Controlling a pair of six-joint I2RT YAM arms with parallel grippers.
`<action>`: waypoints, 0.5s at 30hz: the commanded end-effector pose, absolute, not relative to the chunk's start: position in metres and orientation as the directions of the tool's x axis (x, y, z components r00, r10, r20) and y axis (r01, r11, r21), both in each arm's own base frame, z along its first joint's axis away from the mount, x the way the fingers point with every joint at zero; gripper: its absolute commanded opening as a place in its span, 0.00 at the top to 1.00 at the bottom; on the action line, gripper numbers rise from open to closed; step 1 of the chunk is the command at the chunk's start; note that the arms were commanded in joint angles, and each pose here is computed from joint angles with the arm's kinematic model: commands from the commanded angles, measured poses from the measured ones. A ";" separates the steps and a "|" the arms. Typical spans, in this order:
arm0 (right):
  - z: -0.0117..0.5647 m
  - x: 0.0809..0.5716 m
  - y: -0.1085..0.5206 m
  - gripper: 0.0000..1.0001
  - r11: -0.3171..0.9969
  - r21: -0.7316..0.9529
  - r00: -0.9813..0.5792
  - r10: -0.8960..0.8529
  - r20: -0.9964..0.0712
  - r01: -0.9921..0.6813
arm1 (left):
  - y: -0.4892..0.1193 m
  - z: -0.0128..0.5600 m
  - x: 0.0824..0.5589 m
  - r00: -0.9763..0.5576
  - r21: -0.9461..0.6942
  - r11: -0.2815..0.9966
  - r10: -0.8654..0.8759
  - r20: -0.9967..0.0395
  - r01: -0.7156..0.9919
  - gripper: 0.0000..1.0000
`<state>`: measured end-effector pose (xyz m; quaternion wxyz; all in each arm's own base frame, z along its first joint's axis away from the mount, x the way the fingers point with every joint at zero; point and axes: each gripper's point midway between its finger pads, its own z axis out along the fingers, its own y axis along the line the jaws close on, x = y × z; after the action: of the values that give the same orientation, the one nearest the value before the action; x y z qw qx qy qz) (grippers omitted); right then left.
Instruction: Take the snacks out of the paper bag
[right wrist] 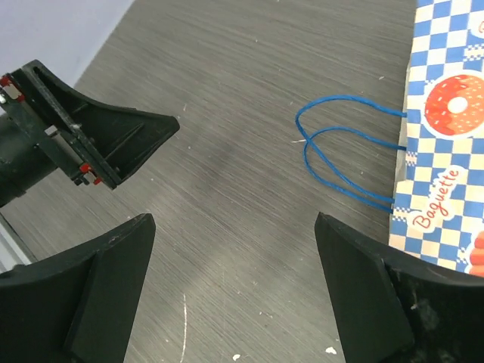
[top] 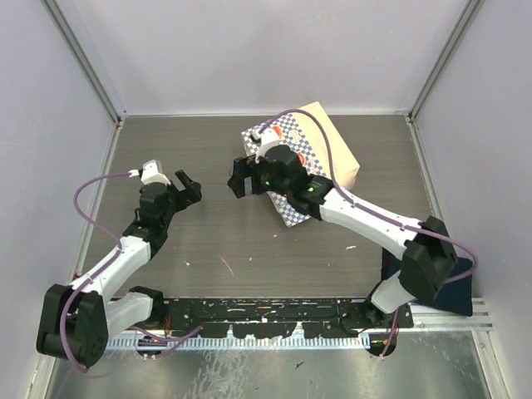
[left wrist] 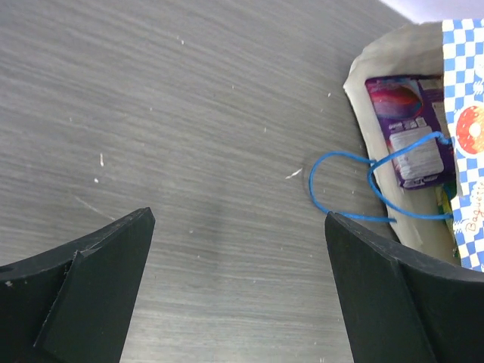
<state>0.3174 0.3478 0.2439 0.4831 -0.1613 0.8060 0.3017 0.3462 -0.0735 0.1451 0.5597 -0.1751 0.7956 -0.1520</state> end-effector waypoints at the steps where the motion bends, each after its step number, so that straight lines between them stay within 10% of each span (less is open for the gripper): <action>1: 0.268 0.336 0.367 0.07 0.757 0.268 -0.416 -0.007 -0.909 -0.597 | -0.075 0.142 0.340 -0.345 -0.469 0.875 -0.480 -0.806 -0.121 0.02; 15: 0.164 0.407 0.411 0.11 0.841 0.175 -0.521 -0.143 -0.841 -0.512 | -0.082 0.138 0.342 -0.394 -0.511 0.856 -0.499 -0.772 -0.084 0.02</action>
<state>0.3827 0.4045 0.1501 0.4206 -0.2029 0.8581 0.2134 0.3359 -0.0772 0.1228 0.5075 -0.1846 0.8226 -0.1781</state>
